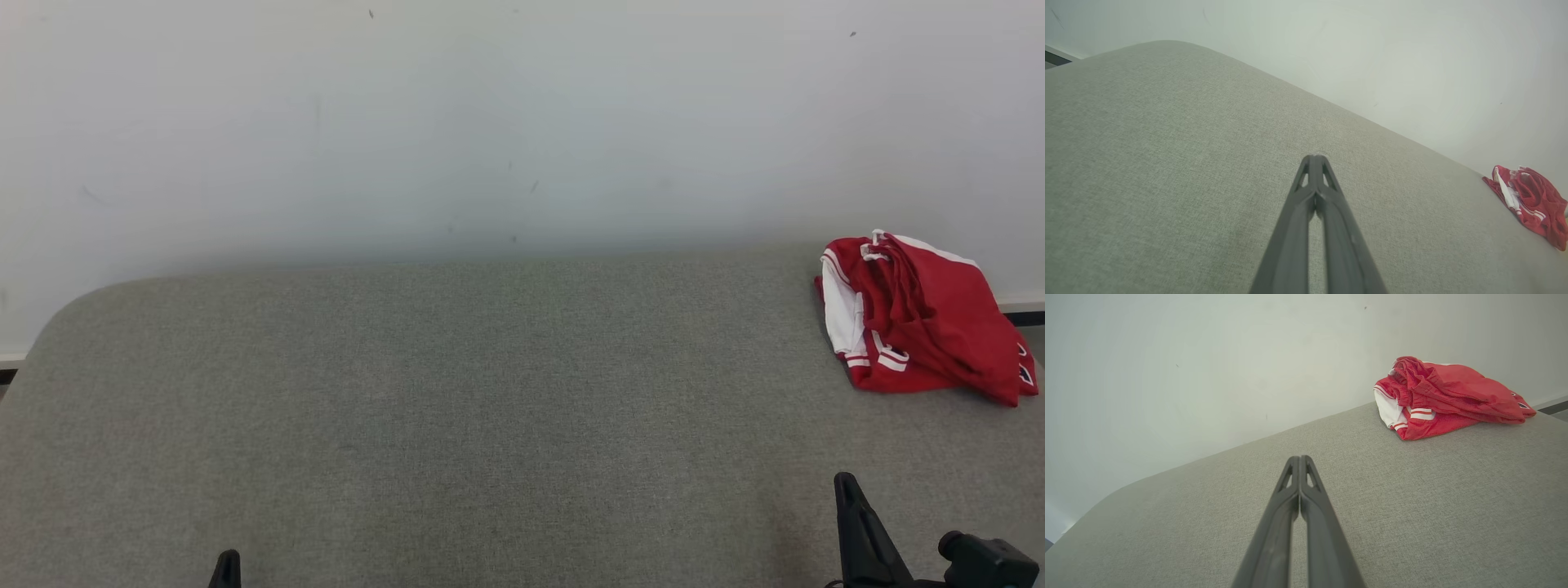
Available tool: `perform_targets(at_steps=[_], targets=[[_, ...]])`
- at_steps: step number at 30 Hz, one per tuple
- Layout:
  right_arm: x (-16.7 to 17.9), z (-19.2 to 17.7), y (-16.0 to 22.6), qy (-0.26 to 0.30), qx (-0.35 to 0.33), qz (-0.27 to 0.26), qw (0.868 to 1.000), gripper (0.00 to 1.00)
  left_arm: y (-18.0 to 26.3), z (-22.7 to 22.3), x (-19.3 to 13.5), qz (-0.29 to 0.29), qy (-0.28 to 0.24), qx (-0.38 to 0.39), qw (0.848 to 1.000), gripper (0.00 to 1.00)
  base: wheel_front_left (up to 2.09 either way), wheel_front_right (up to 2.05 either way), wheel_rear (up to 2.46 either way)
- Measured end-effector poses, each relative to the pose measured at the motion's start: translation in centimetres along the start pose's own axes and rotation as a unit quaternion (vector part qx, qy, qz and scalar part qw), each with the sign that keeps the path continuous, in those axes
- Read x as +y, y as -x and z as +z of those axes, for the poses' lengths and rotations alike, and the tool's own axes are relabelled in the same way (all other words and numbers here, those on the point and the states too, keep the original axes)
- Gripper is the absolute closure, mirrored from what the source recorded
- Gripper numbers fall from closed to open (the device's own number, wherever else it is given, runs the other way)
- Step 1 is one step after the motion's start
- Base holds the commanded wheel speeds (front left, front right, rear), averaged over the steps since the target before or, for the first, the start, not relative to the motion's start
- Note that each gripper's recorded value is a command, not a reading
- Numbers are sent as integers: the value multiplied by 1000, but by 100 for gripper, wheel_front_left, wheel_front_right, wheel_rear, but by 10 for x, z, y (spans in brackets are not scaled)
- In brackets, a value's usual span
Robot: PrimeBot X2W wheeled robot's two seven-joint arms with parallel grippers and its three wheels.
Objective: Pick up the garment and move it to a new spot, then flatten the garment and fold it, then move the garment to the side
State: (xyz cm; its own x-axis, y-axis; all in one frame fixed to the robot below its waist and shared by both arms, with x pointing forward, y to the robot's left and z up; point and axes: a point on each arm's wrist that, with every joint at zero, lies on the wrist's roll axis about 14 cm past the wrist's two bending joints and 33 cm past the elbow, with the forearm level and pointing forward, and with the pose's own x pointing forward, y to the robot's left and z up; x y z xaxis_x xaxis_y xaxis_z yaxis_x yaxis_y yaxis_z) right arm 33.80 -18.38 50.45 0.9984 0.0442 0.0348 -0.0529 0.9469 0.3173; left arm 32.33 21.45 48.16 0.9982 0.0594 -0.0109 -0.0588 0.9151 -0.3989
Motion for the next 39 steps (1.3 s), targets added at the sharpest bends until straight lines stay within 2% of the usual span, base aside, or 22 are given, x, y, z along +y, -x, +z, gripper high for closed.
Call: perform_targets(at_steps=[18, 30, 39], targets=[[-8, 2, -10, -144, 3, -23, 989, 100, -14, 4, -2, 13, 134, 3, 991, 100, 0, 0, 0], [-11, 3, -17, -228, 2, -31, 973, 100, -22, 5, -4, 17, 213, 8, 977, 100, 0, 0, 0], [-13, 3, -22, -291, 2, -36, 956, 100, -29, 6, -7, 15, 271, 11, 962, 100, 0, 0, 0]])
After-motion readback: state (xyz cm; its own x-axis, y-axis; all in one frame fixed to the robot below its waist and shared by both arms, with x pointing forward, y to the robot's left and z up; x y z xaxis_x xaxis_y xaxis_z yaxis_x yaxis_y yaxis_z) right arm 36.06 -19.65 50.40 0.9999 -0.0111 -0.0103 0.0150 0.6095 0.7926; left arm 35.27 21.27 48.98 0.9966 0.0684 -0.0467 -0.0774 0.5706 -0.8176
